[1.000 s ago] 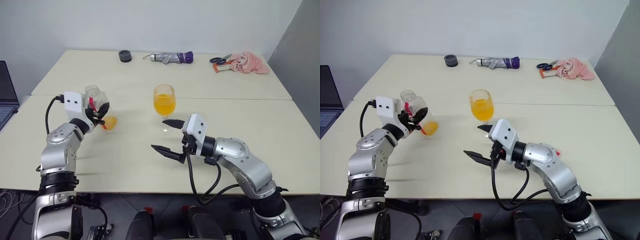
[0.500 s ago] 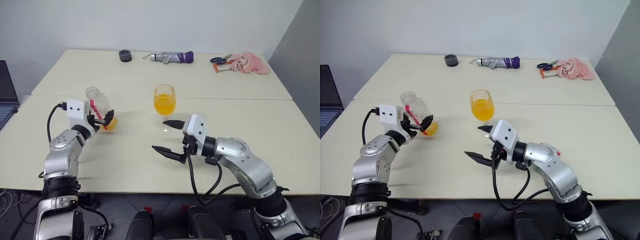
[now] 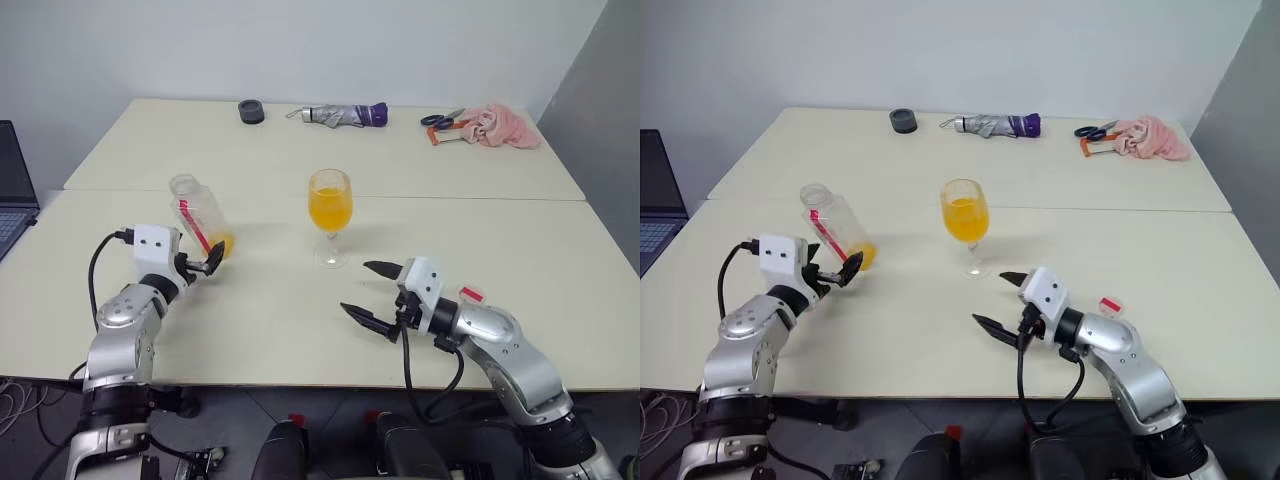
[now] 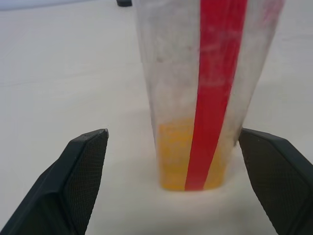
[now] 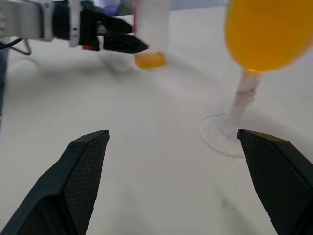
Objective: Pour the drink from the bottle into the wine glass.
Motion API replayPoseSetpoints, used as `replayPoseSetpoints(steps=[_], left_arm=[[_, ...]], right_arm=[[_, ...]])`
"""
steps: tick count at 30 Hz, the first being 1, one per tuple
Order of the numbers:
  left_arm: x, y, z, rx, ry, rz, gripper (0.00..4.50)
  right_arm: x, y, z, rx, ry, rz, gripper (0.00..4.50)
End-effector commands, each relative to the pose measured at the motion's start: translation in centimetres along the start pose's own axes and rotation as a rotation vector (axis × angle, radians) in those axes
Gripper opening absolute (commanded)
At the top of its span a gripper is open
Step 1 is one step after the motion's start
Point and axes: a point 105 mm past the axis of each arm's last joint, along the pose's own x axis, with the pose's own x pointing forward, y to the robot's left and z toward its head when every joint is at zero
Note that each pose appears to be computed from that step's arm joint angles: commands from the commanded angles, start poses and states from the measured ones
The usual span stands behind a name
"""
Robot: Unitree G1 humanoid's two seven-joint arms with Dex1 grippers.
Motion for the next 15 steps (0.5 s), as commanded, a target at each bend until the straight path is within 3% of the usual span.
replayPoseSetpoints(steps=[1, 7, 15], left_arm=[[-1.6, 0.0, 0.6, -0.051, -0.037, 0.037, 4.48], [-4.2, -1.1, -0.3, -0.142, -0.068, 0.067, 4.48], [-5.3, -1.4, -0.1, -0.131, -0.102, 0.087, 4.48]], right_arm=[[-1.3, -1.8, -0.1, 0.012, -0.068, -0.166, 4.5], [-2.9, -4.9, -1.9, 0.034, -0.098, -0.467, 4.5], [-3.0, -7.2, -2.7, 0.039, -0.122, -0.59, 4.5]])
